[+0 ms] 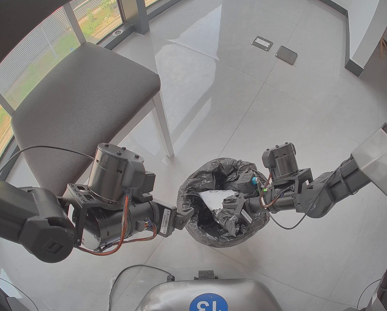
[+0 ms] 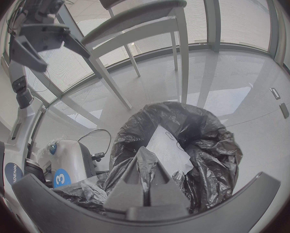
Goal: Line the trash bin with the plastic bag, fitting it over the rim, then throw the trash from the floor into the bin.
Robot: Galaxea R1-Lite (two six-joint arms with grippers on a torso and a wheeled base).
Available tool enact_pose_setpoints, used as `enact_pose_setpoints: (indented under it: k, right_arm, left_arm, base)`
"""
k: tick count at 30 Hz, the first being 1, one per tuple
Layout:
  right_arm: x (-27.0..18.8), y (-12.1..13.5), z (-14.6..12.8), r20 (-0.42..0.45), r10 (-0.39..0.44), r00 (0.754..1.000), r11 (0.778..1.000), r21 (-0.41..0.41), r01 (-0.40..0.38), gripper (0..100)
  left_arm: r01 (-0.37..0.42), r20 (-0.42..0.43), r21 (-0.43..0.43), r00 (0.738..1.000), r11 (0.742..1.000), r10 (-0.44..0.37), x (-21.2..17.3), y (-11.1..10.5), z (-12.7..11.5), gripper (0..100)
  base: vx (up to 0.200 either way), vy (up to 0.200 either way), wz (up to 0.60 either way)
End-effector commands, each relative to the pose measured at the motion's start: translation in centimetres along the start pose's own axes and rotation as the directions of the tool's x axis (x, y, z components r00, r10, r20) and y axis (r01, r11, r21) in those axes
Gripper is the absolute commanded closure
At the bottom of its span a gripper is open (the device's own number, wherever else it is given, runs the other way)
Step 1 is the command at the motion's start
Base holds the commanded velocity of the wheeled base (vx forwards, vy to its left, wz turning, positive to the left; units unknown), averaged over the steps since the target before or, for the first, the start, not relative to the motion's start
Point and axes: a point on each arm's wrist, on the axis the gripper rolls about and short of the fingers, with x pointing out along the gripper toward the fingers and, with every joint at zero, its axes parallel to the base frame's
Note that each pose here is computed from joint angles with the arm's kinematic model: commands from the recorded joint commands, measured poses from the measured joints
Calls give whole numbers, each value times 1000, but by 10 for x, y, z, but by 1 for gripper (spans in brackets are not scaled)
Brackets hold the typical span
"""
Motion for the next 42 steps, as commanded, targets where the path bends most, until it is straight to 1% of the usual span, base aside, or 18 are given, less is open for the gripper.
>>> enact_pose_setpoints:
  k: [1,7,14,22,25,26,33,34,37,42]
  right_arm:
    - [25,-3,-16,-43,19,999,1000,15,-18,100]
    - [38,-7,-24,-59,21,998,1000,23,-20,100]
    - [61,-17,-41,-87,20,996,999,44,-16,100]
    - [84,-34,-51,-82,-3,997,998,56,8,100]
    - [85,-36,-48,-73,-8,997,999,53,12,100]
    - [85,-37,-46,-64,-12,998,999,48,15,0]
    - [77,-41,-34,-37,-30,999,999,35,31,0]
    - [67,-42,-24,-16,-41,999,999,27,42,0]
    - [54,-44,-13,6,-55,998,998,20,55,0]
    - [9,-46,15,59,-92,994,996,16,92,0]
  left_arm:
    - [2,17,0,1000,1000,-2,-4,0,3,0]
    - [4,33,-4,999,1000,-4,-5,0,4,0]
    - [6,44,-6,999,1000,-5,-6,0,6,0]
    - [8,50,-7,999,1000,-8,-6,0,6,0]
    - [10,56,-8,998,1000,-10,-6,0,6,0]
    - [11,60,-8,998,1000,-10,-6,0,7,0]
    - [11,60,-8,998,1000,-10,-6,0,7,0]
    - [12,61,-8,998,1000,-12,-7,0,7,0]
    - [10,65,-9,998,1000,-9,-8,0,7,0]
    - [12,84,-11,996,1000,-11,-13,1,11,0]
  base:
    - [0,0,0]
    - [0,0,0]
    - [0,0,0]
    - [0,0,0]
    - [0,0,0]
    - [0,0,0]
    - [0,0,0]
    - [0,0,0]
    - [0,0,0]
    - [0,0,0]
